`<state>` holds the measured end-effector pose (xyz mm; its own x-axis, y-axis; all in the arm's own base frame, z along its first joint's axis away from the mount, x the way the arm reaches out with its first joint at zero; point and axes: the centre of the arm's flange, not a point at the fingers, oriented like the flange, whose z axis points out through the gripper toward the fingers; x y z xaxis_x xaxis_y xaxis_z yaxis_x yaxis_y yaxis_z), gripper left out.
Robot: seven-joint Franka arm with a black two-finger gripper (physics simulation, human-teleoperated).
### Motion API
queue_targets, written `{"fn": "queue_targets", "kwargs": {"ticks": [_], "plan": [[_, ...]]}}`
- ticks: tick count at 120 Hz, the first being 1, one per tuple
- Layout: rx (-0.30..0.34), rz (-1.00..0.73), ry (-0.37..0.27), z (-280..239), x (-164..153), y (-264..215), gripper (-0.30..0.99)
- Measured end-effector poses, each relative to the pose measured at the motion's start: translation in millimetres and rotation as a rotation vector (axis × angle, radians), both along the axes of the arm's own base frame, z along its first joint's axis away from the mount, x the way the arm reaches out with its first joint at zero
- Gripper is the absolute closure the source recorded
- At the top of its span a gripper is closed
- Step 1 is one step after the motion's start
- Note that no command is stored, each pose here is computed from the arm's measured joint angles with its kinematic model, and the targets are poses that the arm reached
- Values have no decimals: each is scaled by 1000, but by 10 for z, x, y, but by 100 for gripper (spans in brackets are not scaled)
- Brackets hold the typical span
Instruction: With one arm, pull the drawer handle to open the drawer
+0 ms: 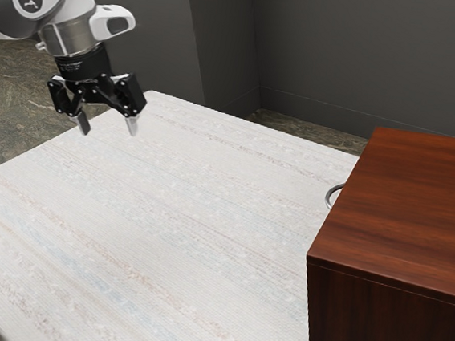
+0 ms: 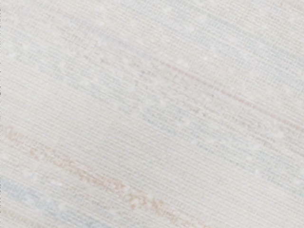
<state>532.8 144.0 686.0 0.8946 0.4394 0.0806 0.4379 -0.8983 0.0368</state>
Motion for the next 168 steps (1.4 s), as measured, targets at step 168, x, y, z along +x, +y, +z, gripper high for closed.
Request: {"fn": "queue_targets", "kwargs": {"ticks": [168], "plan": [[-213,-96,-120,-561,1178,-1465,0]]}}
